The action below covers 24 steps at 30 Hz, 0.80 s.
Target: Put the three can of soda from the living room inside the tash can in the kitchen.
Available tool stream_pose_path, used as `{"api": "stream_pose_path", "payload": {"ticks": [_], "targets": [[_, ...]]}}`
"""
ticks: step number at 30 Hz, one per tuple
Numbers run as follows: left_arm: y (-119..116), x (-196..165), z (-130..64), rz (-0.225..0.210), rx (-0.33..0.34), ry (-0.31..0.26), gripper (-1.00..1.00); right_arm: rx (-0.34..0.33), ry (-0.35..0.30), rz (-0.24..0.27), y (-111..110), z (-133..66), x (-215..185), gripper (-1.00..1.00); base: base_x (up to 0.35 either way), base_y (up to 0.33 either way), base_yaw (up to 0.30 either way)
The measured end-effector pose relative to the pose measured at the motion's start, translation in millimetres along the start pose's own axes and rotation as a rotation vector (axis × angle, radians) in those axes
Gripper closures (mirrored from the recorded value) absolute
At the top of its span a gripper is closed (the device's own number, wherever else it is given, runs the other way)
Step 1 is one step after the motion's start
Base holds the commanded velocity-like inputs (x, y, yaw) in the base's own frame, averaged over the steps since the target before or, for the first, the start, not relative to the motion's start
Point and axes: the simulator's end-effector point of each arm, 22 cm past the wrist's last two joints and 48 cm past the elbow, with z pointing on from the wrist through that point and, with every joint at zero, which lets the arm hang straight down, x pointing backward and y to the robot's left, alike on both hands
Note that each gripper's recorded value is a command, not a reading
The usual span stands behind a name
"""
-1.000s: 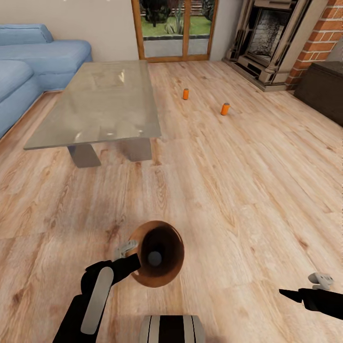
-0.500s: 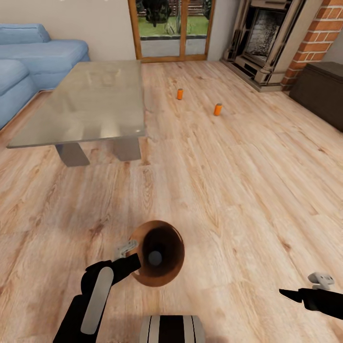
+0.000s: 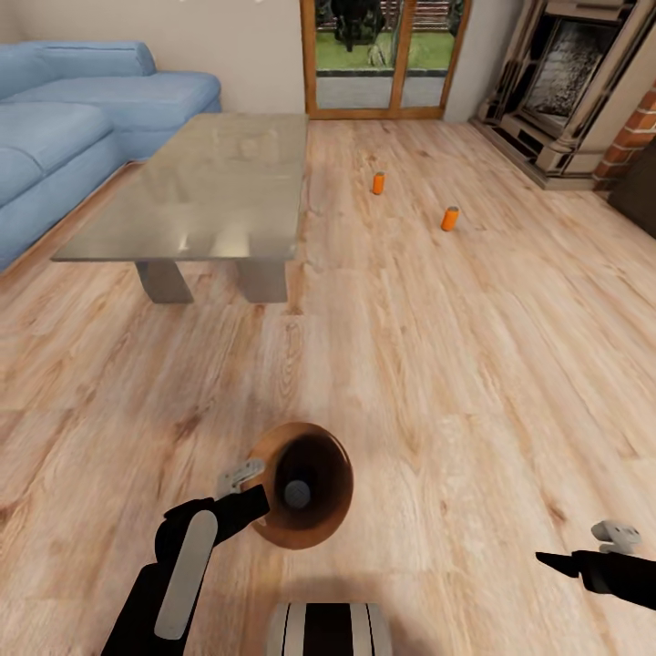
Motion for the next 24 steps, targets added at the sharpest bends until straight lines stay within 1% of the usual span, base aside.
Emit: {"api": "stream_pose_path", "payload": {"ticks": [5, 9, 11, 18, 21, 24], "targets": [[1.2, -0.1, 0.0, 0.002, -0.004, 0.0, 1.0, -0.001, 0.003, -0.001, 0.5, 0.5, 0.8, -1.0, 0.077, -0.323, 0.275], [1.6, -0.1, 0.0, 0.003, -0.006, 0.0, 1.0, -0.001, -0.002, 0.0, 0.2, -0.1, -0.5, -1.0, 0.085, -0.323, 0.082], [0.6, -0.2, 0.1, -0.003, 0.0, 0.0, 1.0, -0.001, -0.004, -0.001, 0.0, -0.3, -1.0, -1.0, 0.089, -0.323, 0.021], [1.3, 0.1, 0.2, -0.002, -0.003, 0.001, 1.0, -0.001, -0.005, -0.001, 0.1, -0.3, -1.2, -1.0, 0.095, -0.323, 0.013], [0.6, 0.1, 0.3, -0.005, 0.0, 0.001, 1.0, 0.0, -0.005, -0.001, -0.1, -0.5, -1.3, -1.0, 0.099, -0.323, 0.148], [1.7, 0.2, 0.3, -0.002, -0.004, 0.001, 1.0, 0.0, -0.005, -0.002, -0.3, -0.6, -1.5, -1.0, 0.101, -0.323, 0.252]]}}
